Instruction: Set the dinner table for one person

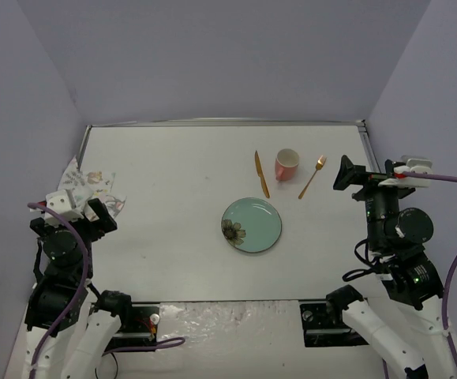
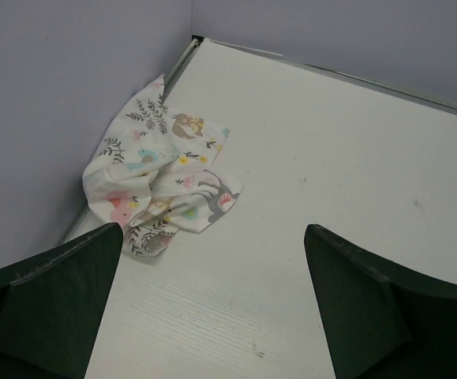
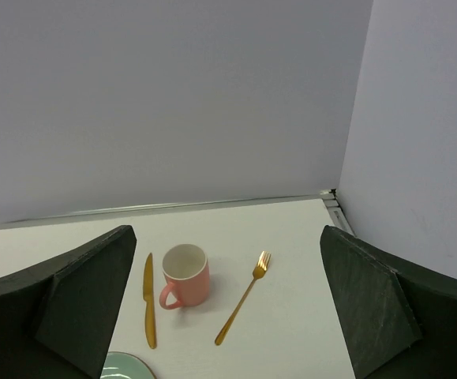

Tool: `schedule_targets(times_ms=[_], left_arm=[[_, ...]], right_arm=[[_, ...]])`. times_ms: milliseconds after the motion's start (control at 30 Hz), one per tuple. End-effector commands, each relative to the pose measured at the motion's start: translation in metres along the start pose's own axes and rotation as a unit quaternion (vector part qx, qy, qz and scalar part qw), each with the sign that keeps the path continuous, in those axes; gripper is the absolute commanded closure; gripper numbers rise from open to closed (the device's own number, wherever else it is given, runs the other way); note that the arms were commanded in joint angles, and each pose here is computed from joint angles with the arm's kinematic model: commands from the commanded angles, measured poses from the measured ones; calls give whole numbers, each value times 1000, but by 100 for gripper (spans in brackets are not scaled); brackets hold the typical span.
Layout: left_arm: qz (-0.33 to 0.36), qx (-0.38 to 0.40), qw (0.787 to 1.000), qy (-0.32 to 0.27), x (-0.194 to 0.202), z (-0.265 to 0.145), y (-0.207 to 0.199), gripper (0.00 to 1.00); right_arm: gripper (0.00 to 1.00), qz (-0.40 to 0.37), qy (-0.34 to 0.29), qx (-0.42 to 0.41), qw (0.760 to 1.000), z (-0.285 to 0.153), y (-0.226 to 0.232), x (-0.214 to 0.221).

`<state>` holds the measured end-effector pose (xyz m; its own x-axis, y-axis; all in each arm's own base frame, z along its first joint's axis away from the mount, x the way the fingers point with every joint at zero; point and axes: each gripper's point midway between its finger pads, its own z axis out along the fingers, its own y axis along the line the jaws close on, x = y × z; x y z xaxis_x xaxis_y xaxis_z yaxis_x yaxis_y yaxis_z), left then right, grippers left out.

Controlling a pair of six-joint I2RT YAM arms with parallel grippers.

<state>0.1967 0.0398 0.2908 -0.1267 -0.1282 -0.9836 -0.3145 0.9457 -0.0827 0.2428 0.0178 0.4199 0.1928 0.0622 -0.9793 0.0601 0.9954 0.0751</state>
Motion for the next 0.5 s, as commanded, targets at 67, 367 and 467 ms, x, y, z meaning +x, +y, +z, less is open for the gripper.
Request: schedule_targets(times_ms=[67,367,467], left_arm=[[-37,-32,998,32,3,21,-8,3],[-41,-80,975,201,48,95,-49,3],[-44,-113,958,258,71,126,-52,3]], right_arm=[[0,70,-18,16,997,11,6,-1],[0,199,97,13,975,24,39,92],[0,204,134,-2,970,25,52,118]])
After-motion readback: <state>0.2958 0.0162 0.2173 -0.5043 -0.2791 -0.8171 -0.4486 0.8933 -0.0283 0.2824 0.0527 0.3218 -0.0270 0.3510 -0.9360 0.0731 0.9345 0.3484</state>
